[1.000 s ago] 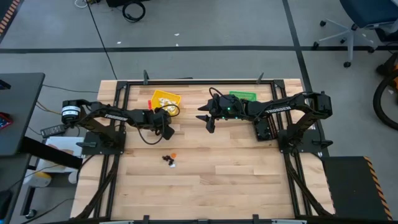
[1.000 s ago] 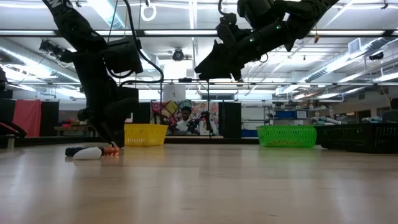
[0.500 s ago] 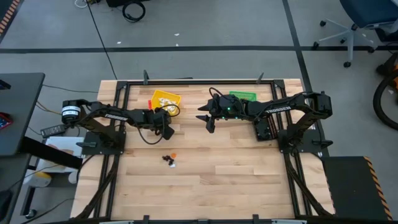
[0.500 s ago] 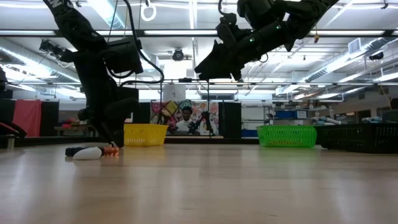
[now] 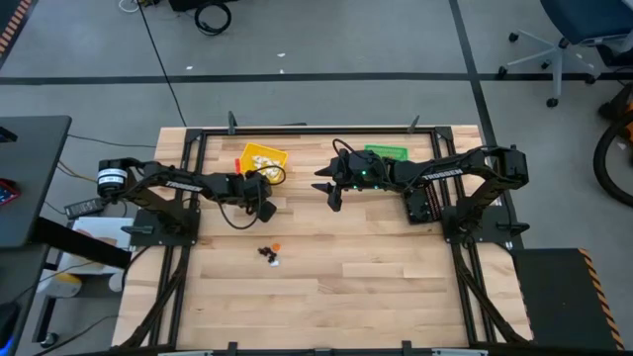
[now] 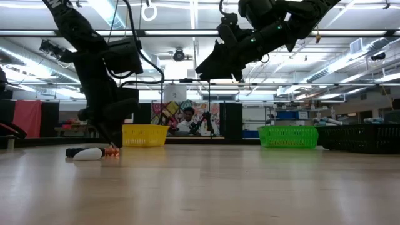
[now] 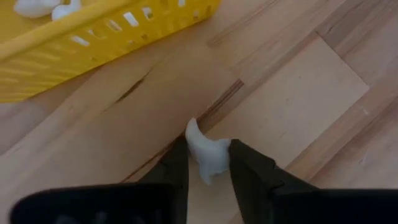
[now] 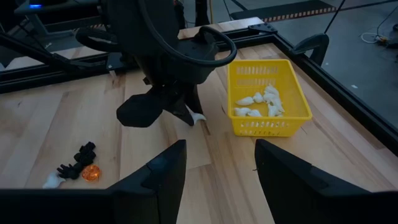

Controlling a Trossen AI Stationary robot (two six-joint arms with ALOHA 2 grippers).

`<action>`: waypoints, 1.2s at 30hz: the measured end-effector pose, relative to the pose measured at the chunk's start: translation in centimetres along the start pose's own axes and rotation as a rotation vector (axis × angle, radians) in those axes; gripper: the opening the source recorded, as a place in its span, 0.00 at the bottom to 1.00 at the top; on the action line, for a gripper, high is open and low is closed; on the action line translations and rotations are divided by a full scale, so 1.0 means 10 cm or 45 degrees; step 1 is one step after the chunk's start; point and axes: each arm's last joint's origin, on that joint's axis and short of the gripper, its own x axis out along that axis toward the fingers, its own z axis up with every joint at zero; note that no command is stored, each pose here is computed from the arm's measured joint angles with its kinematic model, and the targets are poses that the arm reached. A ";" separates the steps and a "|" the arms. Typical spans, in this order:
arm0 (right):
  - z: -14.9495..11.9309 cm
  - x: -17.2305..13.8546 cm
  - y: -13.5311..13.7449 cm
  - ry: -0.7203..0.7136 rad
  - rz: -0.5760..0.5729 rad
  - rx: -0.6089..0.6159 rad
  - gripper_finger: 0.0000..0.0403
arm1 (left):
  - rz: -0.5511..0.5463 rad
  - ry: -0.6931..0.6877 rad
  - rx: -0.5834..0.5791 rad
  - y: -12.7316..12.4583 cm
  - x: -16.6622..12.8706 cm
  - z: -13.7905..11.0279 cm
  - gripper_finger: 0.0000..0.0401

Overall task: Sort Halloween decoration
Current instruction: Put the white ghost toy into the yellow bin

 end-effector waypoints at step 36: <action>0.00 0.00 0.00 0.003 0.013 0.000 0.48 | -0.082 -0.086 0.249 -0.31 -0.55 0.52 0.06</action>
